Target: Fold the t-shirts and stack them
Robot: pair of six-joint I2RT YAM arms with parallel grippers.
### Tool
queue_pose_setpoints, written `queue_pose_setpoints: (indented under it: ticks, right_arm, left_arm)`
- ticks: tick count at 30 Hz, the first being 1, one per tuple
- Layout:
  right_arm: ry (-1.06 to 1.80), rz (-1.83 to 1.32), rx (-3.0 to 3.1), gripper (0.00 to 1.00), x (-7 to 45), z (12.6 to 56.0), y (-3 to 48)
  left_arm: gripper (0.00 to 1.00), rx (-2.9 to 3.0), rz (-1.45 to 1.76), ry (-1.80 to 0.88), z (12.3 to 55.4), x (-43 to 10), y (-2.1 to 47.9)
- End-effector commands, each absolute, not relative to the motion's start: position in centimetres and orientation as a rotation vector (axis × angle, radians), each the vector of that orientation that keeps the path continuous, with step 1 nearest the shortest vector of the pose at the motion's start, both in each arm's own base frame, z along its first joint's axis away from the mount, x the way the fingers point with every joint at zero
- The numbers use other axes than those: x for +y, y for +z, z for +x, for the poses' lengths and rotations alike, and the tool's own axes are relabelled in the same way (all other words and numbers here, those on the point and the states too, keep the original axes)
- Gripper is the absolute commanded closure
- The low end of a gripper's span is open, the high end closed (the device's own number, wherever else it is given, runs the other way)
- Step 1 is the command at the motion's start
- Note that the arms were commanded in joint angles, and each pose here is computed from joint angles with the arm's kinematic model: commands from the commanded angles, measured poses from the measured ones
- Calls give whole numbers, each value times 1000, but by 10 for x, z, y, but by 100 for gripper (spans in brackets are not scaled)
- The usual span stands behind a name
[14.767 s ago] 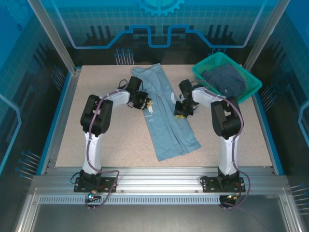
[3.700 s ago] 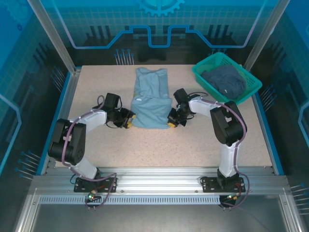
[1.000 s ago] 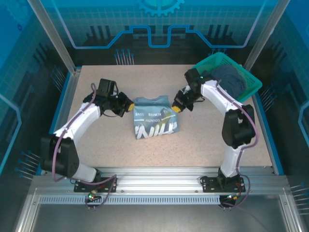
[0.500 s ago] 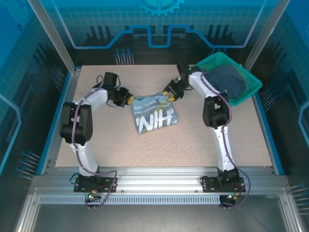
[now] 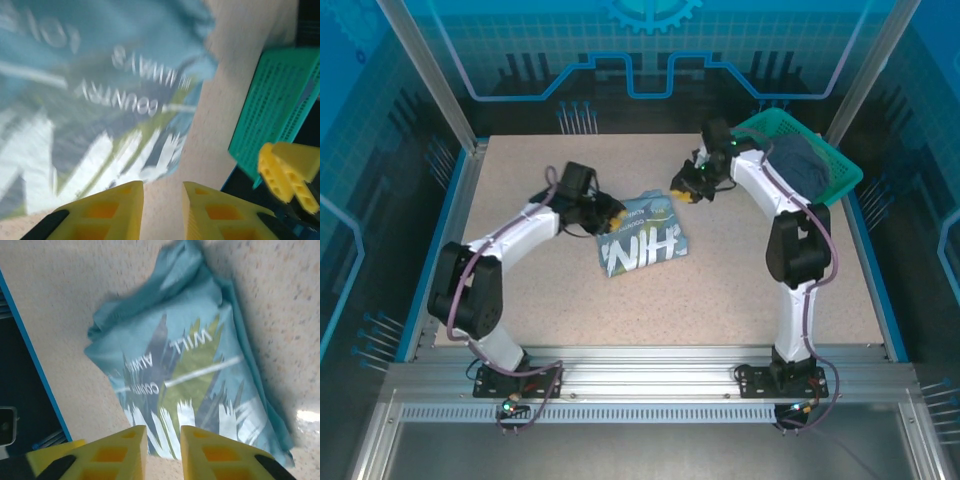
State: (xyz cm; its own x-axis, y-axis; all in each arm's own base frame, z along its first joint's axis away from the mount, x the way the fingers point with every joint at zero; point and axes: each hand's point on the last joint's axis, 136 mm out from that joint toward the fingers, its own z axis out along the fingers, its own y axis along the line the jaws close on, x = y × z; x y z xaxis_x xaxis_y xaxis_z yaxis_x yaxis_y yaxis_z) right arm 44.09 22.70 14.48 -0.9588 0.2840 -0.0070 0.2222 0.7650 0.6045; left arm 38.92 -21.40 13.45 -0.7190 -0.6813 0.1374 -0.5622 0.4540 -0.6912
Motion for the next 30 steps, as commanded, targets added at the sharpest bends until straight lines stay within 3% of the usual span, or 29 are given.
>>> queue_pose_setpoints:
  ticks: [1, 4, 10, 17, 24, 30]
  right_arm:
    - [986, 368, 2900, 82, 250, 426, 113]
    - [985, 406, 2933, 87, 255, 424, 88]
    - [952, 445, 3034, 88, 261, 431, 36]
    - [1045, 502, 3105, 87, 302, 433, -2]
    - [1282, 337, 3007, 76, 370, 458, 45]
    - [1228, 230, 2836, 62, 349, 473, 135]
  left_arm:
    - [76, 2543, -1328, -1081, 388, -225, 100]
    - [77, 2518, -1403, -1072, 405, -226, 81]
    - [77, 2519, -1472, -955, 436, -209, 42]
    - [77, 2498, -1563, -776, 449, -142, 10]
    - [75, 2463, -1446, -704, 482, -62, 39]
    - [67, 2452, -1265, -655, 492, -61, 101]
